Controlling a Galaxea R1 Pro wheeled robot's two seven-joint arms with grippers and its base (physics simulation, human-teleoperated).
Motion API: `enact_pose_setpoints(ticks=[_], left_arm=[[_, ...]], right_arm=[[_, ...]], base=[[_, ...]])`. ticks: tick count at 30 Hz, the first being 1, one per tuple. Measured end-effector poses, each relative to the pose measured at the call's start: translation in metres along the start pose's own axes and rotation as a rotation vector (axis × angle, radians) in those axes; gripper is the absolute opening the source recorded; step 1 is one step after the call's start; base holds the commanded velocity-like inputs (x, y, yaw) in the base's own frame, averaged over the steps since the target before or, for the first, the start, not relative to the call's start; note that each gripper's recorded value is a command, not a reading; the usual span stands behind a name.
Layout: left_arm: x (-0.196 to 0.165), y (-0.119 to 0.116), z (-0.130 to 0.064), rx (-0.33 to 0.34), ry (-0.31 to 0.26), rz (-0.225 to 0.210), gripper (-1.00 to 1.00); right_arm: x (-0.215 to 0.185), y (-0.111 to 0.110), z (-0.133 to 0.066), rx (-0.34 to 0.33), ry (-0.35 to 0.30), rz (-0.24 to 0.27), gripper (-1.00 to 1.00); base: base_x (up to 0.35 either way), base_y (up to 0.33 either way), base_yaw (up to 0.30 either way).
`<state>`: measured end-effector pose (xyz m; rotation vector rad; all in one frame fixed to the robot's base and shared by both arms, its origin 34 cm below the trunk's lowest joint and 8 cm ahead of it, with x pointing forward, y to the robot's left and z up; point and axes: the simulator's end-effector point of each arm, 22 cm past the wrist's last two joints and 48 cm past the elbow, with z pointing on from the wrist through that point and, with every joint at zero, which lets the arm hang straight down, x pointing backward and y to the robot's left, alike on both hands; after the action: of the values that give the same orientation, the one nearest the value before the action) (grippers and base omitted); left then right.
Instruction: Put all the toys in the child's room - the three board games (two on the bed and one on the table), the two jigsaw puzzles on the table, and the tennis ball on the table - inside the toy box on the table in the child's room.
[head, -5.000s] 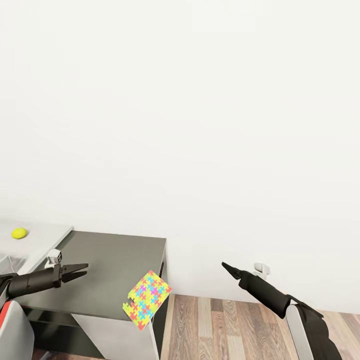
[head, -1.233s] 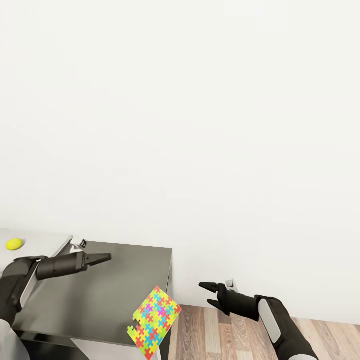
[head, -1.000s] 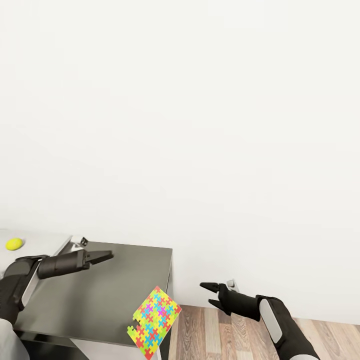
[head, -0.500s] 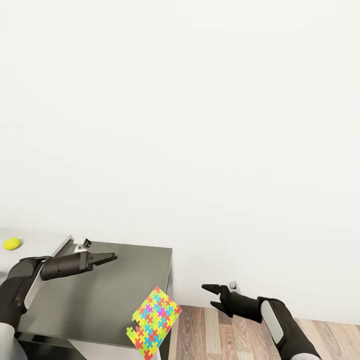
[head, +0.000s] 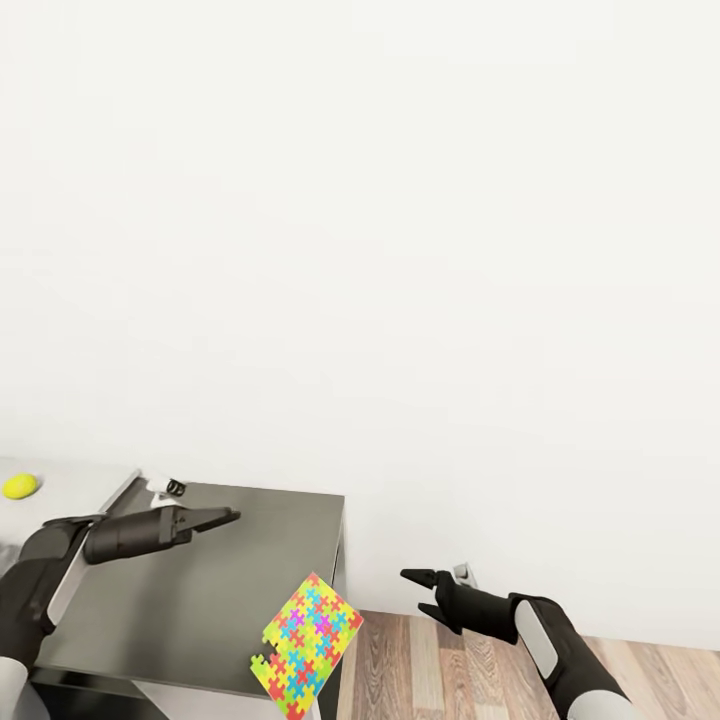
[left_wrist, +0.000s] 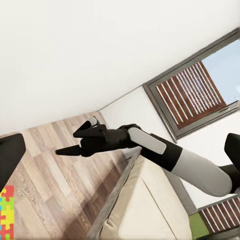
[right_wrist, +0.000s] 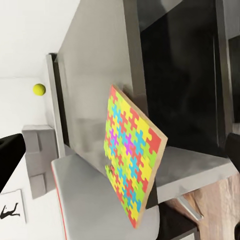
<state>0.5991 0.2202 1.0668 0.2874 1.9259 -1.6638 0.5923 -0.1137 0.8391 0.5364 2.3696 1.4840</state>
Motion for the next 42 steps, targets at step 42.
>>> enact_pose_setpoints(ticks=[42], left_arm=[[0.018,0.031,0.012,0.011,0.029,0.004,1.00]], right_arm=[[0.008,-0.028,0.033,0.026,0.059,-0.044,1.00]], base=[[0.000,0.000,0.000]])
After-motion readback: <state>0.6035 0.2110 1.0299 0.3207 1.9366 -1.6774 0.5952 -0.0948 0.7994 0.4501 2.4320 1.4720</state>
